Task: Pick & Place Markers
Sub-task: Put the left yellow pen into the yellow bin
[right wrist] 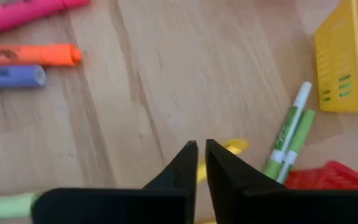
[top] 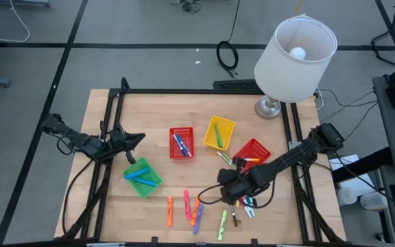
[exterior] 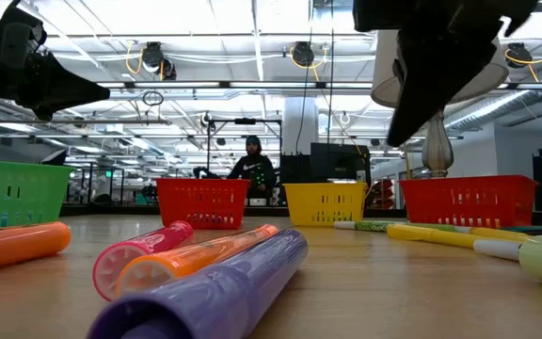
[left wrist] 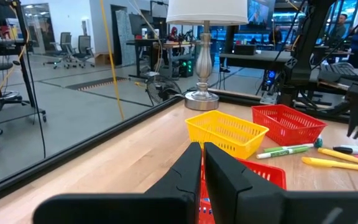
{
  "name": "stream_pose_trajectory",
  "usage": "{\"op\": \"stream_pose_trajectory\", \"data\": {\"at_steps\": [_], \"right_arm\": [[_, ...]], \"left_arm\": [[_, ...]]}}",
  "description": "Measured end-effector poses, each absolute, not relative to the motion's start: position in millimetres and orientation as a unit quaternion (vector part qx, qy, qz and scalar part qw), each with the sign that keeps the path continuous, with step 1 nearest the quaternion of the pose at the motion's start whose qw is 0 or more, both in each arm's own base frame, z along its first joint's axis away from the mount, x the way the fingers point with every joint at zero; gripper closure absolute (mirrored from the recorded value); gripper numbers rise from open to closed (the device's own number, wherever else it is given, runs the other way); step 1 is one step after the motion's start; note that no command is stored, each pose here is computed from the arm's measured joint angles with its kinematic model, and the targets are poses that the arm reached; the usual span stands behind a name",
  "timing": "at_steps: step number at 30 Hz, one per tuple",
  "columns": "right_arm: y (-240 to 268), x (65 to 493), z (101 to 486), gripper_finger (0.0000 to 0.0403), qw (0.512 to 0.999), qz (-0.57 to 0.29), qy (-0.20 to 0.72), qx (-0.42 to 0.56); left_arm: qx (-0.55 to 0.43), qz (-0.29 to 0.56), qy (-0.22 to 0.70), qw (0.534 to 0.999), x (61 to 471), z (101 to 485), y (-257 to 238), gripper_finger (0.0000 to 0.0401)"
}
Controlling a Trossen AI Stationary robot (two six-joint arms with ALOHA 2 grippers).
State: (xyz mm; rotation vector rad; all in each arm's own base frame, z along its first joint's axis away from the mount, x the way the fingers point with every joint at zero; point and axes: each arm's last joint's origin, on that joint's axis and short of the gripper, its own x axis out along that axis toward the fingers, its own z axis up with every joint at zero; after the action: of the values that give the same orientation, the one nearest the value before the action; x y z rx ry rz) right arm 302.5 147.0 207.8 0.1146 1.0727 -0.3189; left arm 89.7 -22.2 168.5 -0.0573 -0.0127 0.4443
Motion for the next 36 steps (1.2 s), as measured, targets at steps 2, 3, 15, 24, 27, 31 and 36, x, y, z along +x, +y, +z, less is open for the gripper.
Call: {"op": "stream_pose_trajectory", "data": {"at_steps": [2, 3, 15, 24, 27, 31, 36], "right_arm": [[148.1, 305.4, 205.8, 0.0353, 0.855, -0.144, 0.493, 0.068], [148.4, 306.1, 203.8, 0.0339, 0.859, -0.141, 0.488, 0.071], [134.9, 300.6, 179.4, 0.0237, 0.830, -0.192, 0.495, 0.169], [133.6, 302.7, 155.9, 0.0236, 0.806, -0.216, 0.518, 0.190], [131.5, 303.8, 151.7, 0.0236, 0.798, -0.223, 0.525, 0.197], [127.6, 303.7, 148.3, 0.0236, 0.789, -0.236, 0.532, 0.197], [125.9, 303.6, 148.4, 0.0236, 0.786, -0.243, 0.531, 0.201]], "left_arm": [[-0.029, 0.220, -0.006, 0.975, 89.8, 168.5, -22.2, 0.0375], [-0.029, 0.219, -0.006, 0.975, 89.8, 168.5, -22.2, 0.0375], [-0.032, 0.220, -0.007, 0.975, 89.8, 168.5, -22.2, 0.0375], [-0.040, 0.219, -0.009, 0.975, 89.8, 168.5, -22.2, 0.0375], [-0.040, 0.219, -0.009, 0.975, 89.8, 168.5, -22.2, 0.0375], [-0.041, 0.219, -0.009, 0.975, 89.8, 168.5, -22.2, 0.0375], [-0.041, 0.219, -0.009, 0.975, 89.8, 168.5, -22.2, 0.0375]]}}
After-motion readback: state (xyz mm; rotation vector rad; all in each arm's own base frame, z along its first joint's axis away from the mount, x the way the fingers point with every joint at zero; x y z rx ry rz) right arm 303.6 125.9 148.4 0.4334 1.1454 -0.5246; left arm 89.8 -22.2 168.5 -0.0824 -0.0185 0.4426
